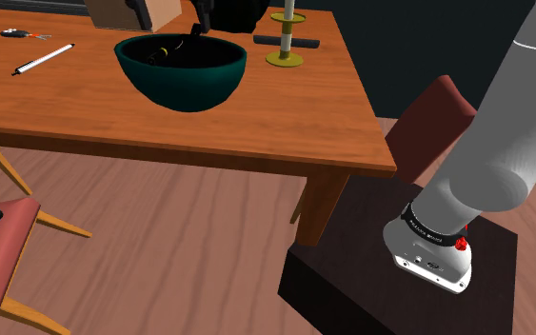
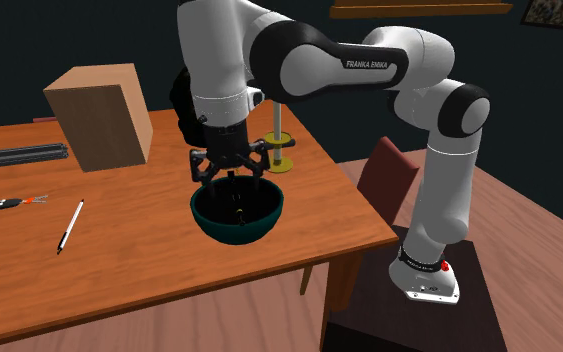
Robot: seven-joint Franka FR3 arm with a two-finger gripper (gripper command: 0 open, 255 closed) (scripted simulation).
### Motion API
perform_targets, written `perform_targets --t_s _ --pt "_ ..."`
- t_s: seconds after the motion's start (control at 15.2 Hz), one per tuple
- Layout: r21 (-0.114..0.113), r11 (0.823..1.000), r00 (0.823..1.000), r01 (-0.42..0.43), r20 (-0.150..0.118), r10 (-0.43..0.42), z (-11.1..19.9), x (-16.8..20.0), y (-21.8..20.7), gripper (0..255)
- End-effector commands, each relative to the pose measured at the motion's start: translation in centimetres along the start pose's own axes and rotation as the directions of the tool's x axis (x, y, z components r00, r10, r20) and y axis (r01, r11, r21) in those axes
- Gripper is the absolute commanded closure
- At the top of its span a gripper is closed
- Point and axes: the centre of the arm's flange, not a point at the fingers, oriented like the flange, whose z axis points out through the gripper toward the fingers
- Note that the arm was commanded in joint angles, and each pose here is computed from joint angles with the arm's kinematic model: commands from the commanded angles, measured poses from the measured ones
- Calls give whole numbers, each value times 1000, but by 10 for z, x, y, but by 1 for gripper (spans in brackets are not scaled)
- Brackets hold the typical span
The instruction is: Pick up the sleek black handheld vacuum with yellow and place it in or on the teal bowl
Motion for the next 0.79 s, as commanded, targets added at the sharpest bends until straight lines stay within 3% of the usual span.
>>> perform_targets --t_s 0.0,0.26,0.73 --pt "0 1000 1000 0 0 0 0 0 0 0" --pt "0 1000 1000 0 0 0 -50 0 0 0" --pt "0 1000 1000 0 0 0 -50 0 0 0"
